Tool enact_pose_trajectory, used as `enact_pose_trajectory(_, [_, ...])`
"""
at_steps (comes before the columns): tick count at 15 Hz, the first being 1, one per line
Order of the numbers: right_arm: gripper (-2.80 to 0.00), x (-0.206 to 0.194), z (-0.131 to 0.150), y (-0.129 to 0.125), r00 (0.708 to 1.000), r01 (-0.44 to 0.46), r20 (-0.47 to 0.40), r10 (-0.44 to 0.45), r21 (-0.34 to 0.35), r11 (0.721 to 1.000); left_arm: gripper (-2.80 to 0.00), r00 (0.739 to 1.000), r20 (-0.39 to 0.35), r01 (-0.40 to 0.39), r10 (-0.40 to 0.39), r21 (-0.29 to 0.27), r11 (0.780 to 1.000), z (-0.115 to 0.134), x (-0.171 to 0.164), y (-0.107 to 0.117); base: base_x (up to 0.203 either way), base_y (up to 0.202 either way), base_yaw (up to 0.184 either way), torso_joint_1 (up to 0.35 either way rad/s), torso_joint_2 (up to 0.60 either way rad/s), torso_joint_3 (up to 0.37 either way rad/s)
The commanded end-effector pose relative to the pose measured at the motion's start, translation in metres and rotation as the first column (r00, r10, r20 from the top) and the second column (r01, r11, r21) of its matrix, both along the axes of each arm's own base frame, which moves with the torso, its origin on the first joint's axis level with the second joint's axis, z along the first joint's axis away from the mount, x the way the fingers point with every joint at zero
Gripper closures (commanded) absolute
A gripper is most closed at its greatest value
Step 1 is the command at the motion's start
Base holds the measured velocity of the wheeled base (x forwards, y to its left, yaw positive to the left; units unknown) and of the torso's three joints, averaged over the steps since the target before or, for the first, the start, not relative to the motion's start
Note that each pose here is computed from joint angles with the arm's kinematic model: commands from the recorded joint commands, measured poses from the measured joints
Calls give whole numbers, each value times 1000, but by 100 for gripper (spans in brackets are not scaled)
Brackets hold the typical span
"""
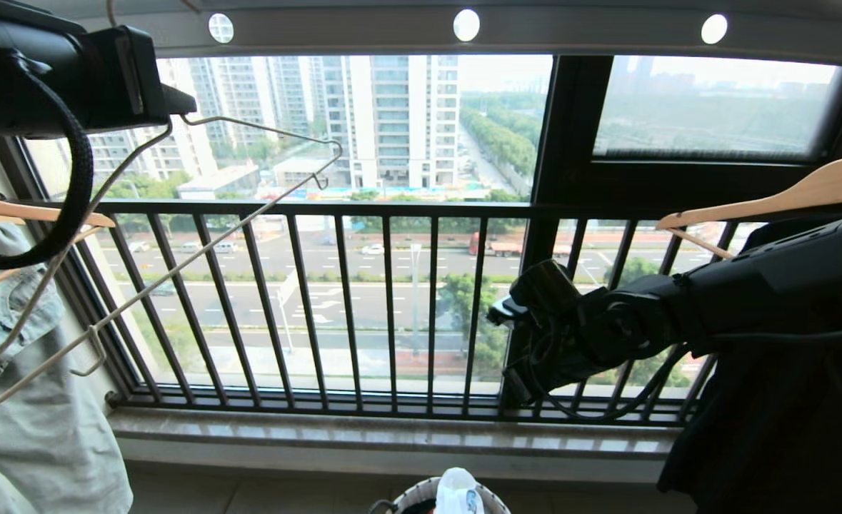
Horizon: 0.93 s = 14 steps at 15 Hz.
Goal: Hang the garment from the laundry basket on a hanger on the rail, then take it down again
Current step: Hang the clothes rack on the clothesline
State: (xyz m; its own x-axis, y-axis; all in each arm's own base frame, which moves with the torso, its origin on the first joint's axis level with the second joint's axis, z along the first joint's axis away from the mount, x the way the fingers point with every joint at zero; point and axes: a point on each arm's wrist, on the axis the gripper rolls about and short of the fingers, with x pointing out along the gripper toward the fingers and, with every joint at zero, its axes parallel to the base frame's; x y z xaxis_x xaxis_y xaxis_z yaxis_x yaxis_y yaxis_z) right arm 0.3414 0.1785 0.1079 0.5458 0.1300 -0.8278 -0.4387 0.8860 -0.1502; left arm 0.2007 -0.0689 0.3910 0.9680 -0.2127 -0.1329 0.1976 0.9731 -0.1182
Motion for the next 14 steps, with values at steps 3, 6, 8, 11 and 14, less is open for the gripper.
enact_pose_trajectory(3, [0,-1,-4,2,1000,-7,-9,7,-7,1000,0,1000,-22,1,0,9,1000,-4,18,-6,0,0,0,0,0,0])
enact_pose_trajectory(6, [0,-1,-6,3,1000,-10,-13,10,-10,1000,0,999,-36,-1,1,15,1000,-7,24,-9,0,0,0,0,0,0])
enact_pose_trajectory(8, [0,-1,-6,3,1000,-10,-14,10,-11,1000,0,999,-49,-2,3,21,1000,-11,29,-10,0,0,0,0,0,0])
enact_pose_trajectory(11, [0,-1,-7,3,1000,-13,-16,13,-14,1000,0,997,-65,-27,28,27,999,-15,37,-7,0,0,0,0,0,0])
enact_pose_trajectory(14, [0,-2,-8,3,1000,-22,-19,22,-19,1000,0,996,-84,-29,32,34,999,-20,44,-8,0,0,0,0,0,0])
